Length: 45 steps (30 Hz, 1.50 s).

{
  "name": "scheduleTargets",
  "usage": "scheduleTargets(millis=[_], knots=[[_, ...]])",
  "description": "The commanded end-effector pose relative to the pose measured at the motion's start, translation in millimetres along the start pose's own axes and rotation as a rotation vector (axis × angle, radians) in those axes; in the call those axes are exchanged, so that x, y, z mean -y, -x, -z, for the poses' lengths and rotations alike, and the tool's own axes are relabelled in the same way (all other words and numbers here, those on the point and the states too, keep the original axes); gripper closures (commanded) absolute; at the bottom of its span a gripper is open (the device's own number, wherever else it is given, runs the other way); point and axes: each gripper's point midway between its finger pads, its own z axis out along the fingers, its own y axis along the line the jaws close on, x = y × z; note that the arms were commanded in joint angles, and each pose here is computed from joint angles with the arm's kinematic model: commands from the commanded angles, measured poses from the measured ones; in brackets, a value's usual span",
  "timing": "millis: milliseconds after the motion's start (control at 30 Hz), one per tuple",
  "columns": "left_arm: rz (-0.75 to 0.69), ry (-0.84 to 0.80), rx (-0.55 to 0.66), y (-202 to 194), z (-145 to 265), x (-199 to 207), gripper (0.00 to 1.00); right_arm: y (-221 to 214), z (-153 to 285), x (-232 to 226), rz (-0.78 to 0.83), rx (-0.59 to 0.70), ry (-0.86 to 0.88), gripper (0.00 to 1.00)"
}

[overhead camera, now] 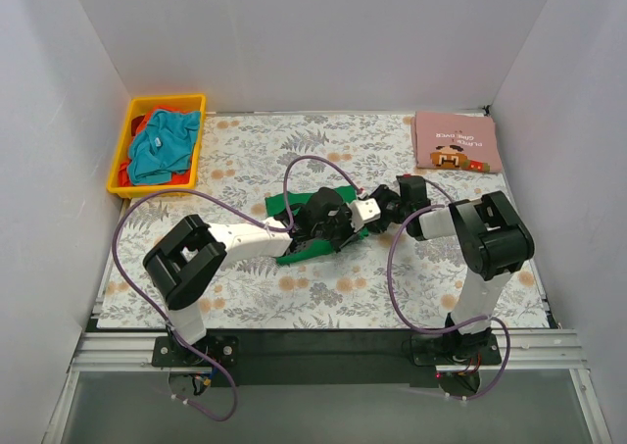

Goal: Fold and stack the t-shirts
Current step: Neatly place the folded tshirt to the corner

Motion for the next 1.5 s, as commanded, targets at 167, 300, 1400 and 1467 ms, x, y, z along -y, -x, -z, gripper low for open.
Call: scheduleTargets(millis=[167,300,1400,1467], knots=[[0.005,0.003,0.116,49,21,-6,1.00,11,-19,-5,0.033,0.052,0.008,0.52],[0.009,0.003,0.118,49,21,-6,1.00,12,-26,-2,0.065,0.052,0.004,0.57],[0.256,0.092,0.058,20,142,-20,0.35,131,-28,-53,0.925,-0.006,-0.146,0.99],[0.269,0.126,0.059,16,151,-22,0.35,157,-20,-60,0.973,0.020,-0.170,0.99]])
